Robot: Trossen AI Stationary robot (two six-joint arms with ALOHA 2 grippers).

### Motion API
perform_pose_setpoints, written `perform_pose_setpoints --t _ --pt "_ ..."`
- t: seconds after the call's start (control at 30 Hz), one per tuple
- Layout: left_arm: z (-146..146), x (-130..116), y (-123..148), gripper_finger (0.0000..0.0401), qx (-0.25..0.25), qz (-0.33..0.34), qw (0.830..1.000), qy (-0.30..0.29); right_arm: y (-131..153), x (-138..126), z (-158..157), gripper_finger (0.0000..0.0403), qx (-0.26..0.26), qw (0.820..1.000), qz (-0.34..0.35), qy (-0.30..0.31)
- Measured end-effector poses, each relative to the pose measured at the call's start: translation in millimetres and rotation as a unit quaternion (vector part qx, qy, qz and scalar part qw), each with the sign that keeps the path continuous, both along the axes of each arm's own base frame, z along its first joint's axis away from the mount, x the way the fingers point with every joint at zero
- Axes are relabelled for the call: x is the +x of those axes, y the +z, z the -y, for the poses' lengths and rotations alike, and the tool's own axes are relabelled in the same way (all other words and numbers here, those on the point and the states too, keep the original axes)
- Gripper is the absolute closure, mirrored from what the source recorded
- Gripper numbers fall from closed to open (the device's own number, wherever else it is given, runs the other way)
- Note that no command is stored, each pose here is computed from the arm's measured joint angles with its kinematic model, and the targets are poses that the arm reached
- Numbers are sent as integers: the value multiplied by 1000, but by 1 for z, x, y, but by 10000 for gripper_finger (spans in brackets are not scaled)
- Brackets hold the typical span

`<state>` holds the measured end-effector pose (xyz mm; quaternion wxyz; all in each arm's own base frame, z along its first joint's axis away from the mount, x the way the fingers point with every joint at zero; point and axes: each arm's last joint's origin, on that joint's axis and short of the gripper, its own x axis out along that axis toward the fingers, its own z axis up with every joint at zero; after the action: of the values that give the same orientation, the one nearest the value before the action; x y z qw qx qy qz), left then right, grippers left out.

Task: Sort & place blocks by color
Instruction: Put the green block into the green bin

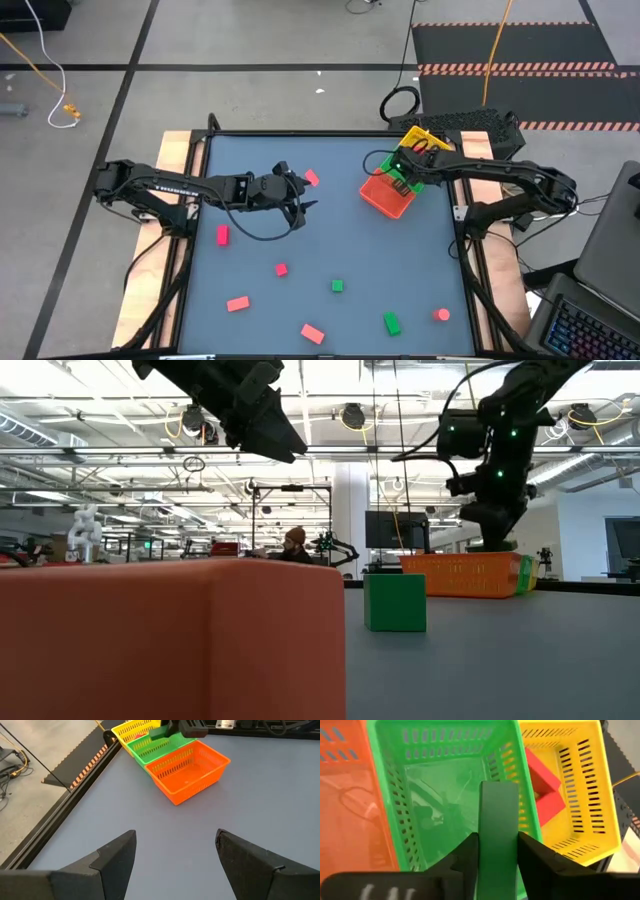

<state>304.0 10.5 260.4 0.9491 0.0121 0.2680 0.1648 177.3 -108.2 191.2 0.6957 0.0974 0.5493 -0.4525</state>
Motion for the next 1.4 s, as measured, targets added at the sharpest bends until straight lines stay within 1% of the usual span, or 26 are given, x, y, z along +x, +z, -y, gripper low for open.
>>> perform_pose_setpoints --t 0.13,0.27,0.4,0.47,0.53,0.63,0.73,0.83,0.87,1.0,1.1,1.23,1.4 --pt "0 0 0 130 -1 1 1000 1 0 2 1 211 -8 1000 11 -2" --pt "0 0 0 130 -2 1 1000 0 3 3 2 161 -18 999 31 -2" --pt "0 0 -1 130 -2 -3 1000 0 9 3 0 135 -16 998 55 10" --pt "0 -1 -2 130 -2 -11 1000 0 15 4 -5 131 -3 996 90 27" --pt "0 -2 -2 130 -2 -15 1000 0 23 9 -11 132 9 988 142 56" --pt "0 -2 -2 130 -2 -14 1000 0 36 20 -23 140 10 968 224 109" --pt "0 -1 -2 130 -7 -11 1000 5 47 36 -39 149 -3 942 291 168" --pt "-1 -2 -2 130 -10 -11 1000 7 52 51 -60 155 -7 915 332 229" --pt "-1 -2 -2 130 -10 -11 1000 7 53 56 -67 155 -2 906 342 249" --pt "-1 -1 -2 130 -10 -11 1000 6 45 70 -100 156 24 887 341 310" --pt "-1 -1 -2 130 -9 -9 1000 6 34 77 -126 156 45 875 321 360" --pt "-1 -1 -2 130 -9 -10 1000 6 25 85 -159 156 57 846 326 418" --pt "-1 -1 -2 130 -10 -10 1000 6 12 97 -195 156 69 810 355 462"
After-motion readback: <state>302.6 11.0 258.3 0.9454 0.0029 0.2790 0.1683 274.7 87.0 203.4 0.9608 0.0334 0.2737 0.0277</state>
